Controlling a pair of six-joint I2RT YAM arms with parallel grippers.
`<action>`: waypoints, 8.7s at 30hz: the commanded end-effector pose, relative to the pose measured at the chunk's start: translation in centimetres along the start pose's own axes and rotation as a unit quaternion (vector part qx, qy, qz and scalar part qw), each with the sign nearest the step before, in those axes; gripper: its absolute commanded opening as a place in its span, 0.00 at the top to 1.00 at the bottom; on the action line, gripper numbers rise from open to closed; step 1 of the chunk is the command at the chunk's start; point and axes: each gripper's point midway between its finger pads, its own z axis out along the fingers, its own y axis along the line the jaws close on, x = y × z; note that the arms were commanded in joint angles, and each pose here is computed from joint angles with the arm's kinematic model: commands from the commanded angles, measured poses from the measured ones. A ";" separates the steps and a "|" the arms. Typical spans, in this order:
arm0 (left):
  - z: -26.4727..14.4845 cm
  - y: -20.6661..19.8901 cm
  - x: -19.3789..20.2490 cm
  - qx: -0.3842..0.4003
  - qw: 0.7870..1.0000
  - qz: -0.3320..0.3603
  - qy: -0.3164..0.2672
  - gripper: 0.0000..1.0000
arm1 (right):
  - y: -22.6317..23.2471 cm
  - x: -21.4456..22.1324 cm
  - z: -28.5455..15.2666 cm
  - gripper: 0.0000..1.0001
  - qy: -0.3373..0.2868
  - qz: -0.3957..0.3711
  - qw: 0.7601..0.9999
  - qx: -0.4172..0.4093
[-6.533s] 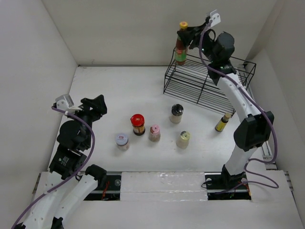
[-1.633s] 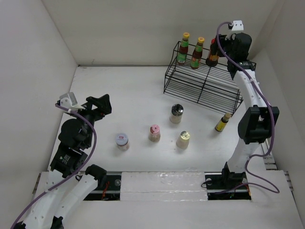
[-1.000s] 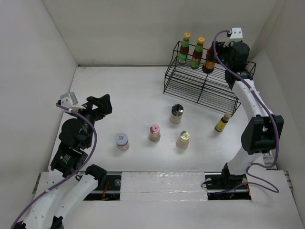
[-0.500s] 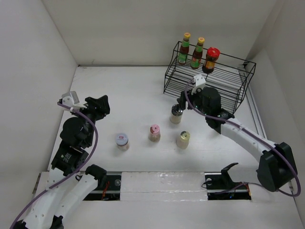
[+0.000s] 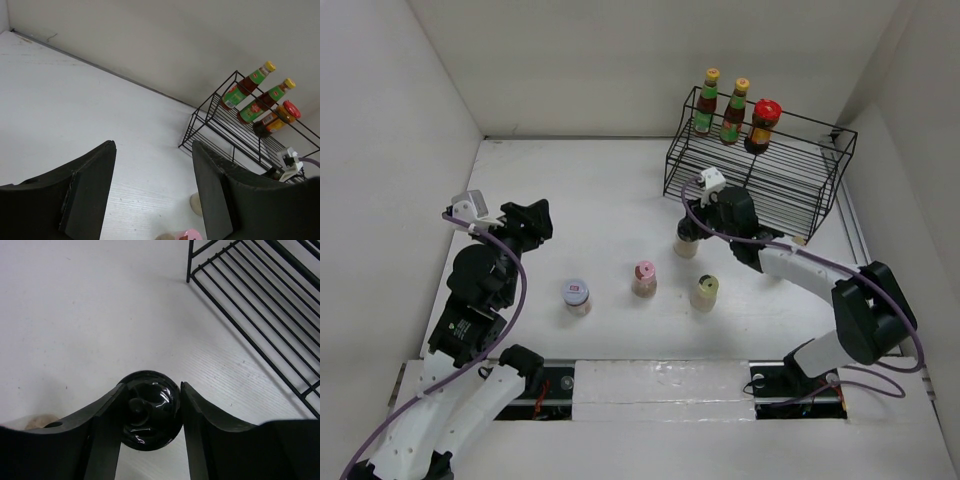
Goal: Organize the condiment bottles
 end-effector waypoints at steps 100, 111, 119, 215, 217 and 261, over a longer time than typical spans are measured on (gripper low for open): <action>-1.5 1.0 -3.3 -0.020 0.997 -0.031 -0.065 0.35 | 31.9 -1.4 -1.8 0.06 -0.030 -0.203 0.888 -0.411; -1.4 0.7 -3.0 -0.012 0.998 -0.029 -0.059 0.35 | 33.6 2.5 2.2 0.02 0.009 -0.212 0.893 -0.396; -1.4 0.9 -2.7 -0.014 0.998 -0.023 -0.056 0.34 | 35.1 3.1 3.8 0.14 0.001 -0.193 0.895 -0.402; -1.2 -0.3 -2.0 0.015 0.999 -0.021 -0.039 0.31 | -6.7 -25.3 -4.0 0.30 -0.254 -0.029 0.963 0.083; -1.2 -0.3 -2.0 0.015 0.999 -0.021 -0.039 0.31 | -6.7 -21.8 -5.7 0.70 -0.244 -0.005 0.964 0.102; -0.8 -1.0 -1.4 0.032 0.999 -0.018 -0.025 0.28 | -18.3 4.4 -17.3 0.47 -0.021 0.178 0.904 0.387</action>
